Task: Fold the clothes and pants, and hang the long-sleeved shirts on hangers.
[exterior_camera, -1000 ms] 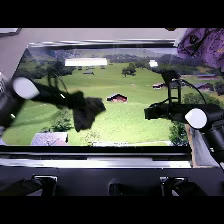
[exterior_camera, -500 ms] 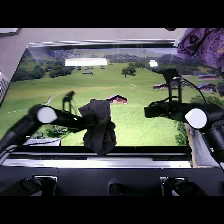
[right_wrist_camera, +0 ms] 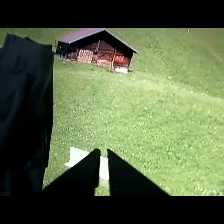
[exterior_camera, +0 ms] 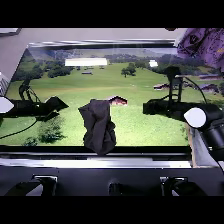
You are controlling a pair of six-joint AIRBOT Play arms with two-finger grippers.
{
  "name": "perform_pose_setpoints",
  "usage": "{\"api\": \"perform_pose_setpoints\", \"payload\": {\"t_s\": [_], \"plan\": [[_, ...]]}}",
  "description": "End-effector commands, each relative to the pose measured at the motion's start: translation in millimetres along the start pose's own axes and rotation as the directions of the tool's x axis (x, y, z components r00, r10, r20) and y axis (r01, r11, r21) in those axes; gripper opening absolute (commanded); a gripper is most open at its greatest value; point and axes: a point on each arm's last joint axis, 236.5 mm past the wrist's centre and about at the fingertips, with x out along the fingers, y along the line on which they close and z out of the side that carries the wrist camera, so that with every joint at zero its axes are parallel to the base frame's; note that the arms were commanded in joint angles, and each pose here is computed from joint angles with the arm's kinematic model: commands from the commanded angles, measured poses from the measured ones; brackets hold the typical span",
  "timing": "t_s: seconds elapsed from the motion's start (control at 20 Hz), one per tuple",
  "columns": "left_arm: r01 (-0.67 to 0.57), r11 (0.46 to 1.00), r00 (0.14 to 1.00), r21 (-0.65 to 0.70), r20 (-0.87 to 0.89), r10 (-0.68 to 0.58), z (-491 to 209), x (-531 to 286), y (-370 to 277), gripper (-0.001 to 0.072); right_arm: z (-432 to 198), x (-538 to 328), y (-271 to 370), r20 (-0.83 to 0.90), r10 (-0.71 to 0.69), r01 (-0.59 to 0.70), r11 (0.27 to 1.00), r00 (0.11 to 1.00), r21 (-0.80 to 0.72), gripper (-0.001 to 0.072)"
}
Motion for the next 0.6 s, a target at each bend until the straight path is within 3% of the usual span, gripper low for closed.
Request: {"api": "perform_pose_setpoints", "payload": {"t_s": [0.0,0.05,0.25,0.55], "plan": [[-0.018,1.0,1.0,-0.012,-0.001,0.018,17,17,21,0.0698,-59,31,6,-0.197,0.068,-0.039,0.989,0.978,0.146,0.0382],[-0.016,0.999,1.0,-0.029,-0.024,0.015,17,28,24,0.0698,-84,46,18,-0.258,0.144,-0.085,0.97,0.955,0.226,0.0497],[-0.028,0.994,0.994,-0.11,-0.105,0.016,12,65,38,0.0676,-130,88,74,-0.305,0.476,-0.285,0.817,0.825,0.502,0.0483],[-0.053,0.989,0.992,-0.137,-0.125,0.036,14,85,51,0.0677,-160,126,79,-0.347,0.552,-0.254,0.74,0.758,0.622,0.0482]]}}
